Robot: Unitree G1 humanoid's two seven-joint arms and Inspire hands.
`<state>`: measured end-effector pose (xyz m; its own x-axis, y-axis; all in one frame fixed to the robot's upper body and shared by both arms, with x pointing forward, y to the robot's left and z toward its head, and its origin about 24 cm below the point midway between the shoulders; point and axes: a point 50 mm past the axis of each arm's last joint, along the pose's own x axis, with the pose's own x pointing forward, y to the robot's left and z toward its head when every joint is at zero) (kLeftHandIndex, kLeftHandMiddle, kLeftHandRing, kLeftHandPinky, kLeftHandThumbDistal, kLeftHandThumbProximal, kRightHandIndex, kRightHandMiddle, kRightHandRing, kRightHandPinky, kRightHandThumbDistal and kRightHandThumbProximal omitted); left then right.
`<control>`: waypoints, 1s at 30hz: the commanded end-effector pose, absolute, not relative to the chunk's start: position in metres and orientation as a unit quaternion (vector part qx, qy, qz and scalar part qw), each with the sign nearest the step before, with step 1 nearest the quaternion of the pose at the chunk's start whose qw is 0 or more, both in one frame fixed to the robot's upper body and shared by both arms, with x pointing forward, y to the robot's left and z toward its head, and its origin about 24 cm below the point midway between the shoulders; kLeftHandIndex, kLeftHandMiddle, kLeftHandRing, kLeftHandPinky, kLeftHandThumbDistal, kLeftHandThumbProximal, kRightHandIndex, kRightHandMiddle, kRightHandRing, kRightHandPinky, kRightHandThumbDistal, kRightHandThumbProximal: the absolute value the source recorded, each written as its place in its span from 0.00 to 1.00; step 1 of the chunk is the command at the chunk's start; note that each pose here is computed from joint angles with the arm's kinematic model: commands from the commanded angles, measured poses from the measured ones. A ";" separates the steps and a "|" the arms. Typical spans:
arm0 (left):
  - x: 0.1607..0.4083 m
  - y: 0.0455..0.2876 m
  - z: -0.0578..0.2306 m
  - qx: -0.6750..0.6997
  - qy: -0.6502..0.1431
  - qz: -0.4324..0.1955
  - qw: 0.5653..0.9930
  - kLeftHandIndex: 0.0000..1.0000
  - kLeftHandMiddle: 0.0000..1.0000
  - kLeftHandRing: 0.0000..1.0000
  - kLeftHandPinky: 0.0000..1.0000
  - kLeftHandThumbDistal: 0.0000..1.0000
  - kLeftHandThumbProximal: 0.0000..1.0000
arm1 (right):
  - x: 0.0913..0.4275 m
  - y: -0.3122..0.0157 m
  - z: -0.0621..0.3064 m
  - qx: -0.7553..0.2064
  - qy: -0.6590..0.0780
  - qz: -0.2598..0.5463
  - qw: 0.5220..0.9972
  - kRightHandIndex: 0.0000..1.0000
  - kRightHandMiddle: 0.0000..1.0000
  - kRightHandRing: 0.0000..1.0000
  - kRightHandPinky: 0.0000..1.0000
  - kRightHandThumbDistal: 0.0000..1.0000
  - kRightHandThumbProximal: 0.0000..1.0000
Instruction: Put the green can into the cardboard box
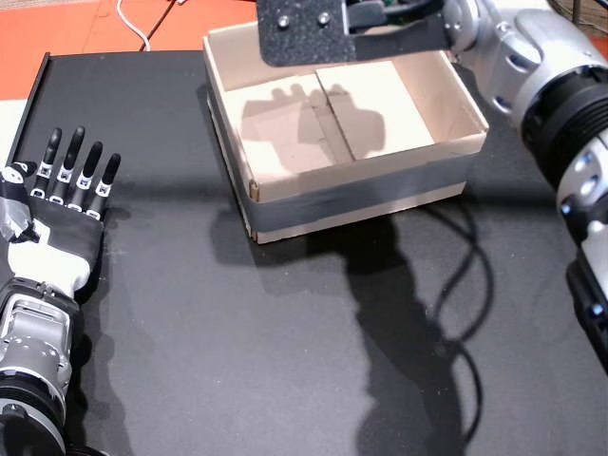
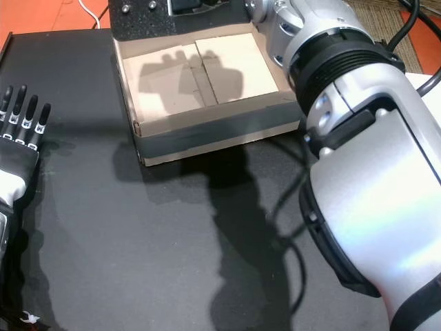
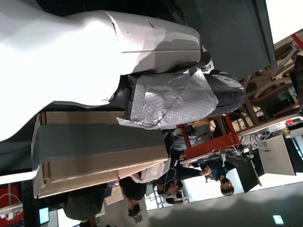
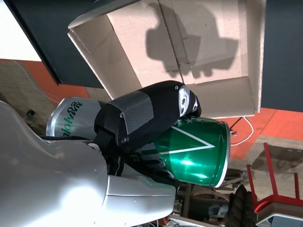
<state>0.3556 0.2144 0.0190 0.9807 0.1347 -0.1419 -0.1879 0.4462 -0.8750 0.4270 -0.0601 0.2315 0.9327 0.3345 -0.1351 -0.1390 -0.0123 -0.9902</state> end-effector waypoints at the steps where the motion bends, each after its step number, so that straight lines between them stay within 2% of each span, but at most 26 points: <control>1: 0.354 0.212 0.015 -0.519 0.028 0.093 0.849 0.51 0.48 0.60 0.82 0.00 1.00 | 0.428 -0.063 0.241 -0.697 -0.091 0.155 0.694 0.23 0.21 0.28 0.36 0.10 0.34; 2: 0.354 0.212 0.016 -0.518 0.027 0.093 0.850 0.51 0.47 0.60 0.82 0.00 1.00 | 0.428 -0.064 0.242 -0.698 -0.093 0.155 0.693 0.26 0.23 0.30 0.39 0.11 0.39; 4: 0.354 0.212 0.016 -0.517 0.028 0.094 0.850 0.51 0.48 0.60 0.82 0.00 1.00 | 0.428 -0.064 0.242 -0.707 -0.097 0.155 0.684 0.40 0.31 0.33 0.42 0.14 0.48; 5: 0.354 0.213 0.016 -0.517 0.027 0.093 0.850 0.52 0.48 0.61 0.82 0.00 1.00 | 0.427 -0.064 0.242 -0.708 -0.099 0.156 0.681 0.38 0.30 0.33 0.44 0.19 0.51; 7: 0.354 0.213 0.016 -0.518 0.026 0.093 0.850 0.52 0.47 0.62 0.82 0.00 1.00 | 0.427 -0.064 0.241 -0.710 -0.099 0.158 0.680 0.26 0.24 0.32 0.45 0.30 0.56; 10: 0.354 0.214 0.016 -0.518 0.027 0.094 0.850 0.52 0.46 0.60 0.81 0.00 1.00 | 0.427 -0.064 0.240 -0.711 -0.098 0.159 0.678 0.21 0.23 0.33 0.48 0.42 0.58; 14: 0.354 0.214 0.016 -0.516 0.030 0.095 0.851 0.53 0.45 0.60 0.82 0.00 1.00 | 0.428 -0.065 0.241 -0.708 -0.093 0.162 0.681 0.32 0.29 0.41 0.56 0.46 0.60; 18: 0.354 0.215 0.016 -0.514 0.031 0.096 0.852 0.52 0.45 0.60 0.81 0.00 1.00 | 0.427 -0.065 0.242 -0.714 -0.096 0.161 0.674 0.31 0.28 0.38 0.54 0.51 0.65; 20: 0.354 0.215 0.017 -0.514 0.030 0.097 0.852 0.51 0.45 0.60 0.81 0.00 1.00 | 0.428 -0.065 0.242 -0.710 -0.096 0.161 0.679 0.31 0.29 0.39 0.53 0.48 0.64; 21: 0.354 0.215 0.017 -0.514 0.030 0.097 0.852 0.51 0.45 0.60 0.80 0.00 1.00 | 0.428 -0.065 0.242 -0.709 -0.096 0.161 0.680 0.38 0.36 0.44 0.54 0.49 0.64; 22: 0.354 0.215 0.017 -0.514 0.030 0.097 0.852 0.51 0.45 0.60 0.80 0.00 1.00 | 0.428 -0.065 0.241 -0.709 -0.096 0.161 0.680 0.41 0.39 0.46 0.55 0.49 0.64; 25: 0.354 0.215 0.017 -0.512 0.031 0.098 0.853 0.51 0.45 0.59 0.81 0.00 1.00 | 0.427 -0.065 0.241 -0.707 -0.094 0.163 0.682 0.34 0.32 0.42 0.55 0.48 0.63; 26: 0.354 0.215 0.017 -0.512 0.031 0.099 0.853 0.51 0.45 0.61 0.82 0.00 1.00 | 0.427 -0.065 0.241 -0.706 -0.093 0.164 0.683 0.32 0.30 0.40 0.53 0.51 0.64; 28: 0.354 0.215 0.017 -0.512 0.031 0.099 0.852 0.51 0.45 0.63 0.82 0.00 1.00 | 0.427 -0.065 0.241 -0.705 -0.093 0.166 0.683 0.30 0.29 0.39 0.51 0.54 0.67; 30: 0.354 0.215 0.017 -0.514 0.028 0.097 0.852 0.51 0.45 0.63 0.82 0.00 1.00 | 0.427 -0.065 0.241 -0.704 -0.093 0.167 0.684 0.31 0.30 0.40 0.52 0.51 0.67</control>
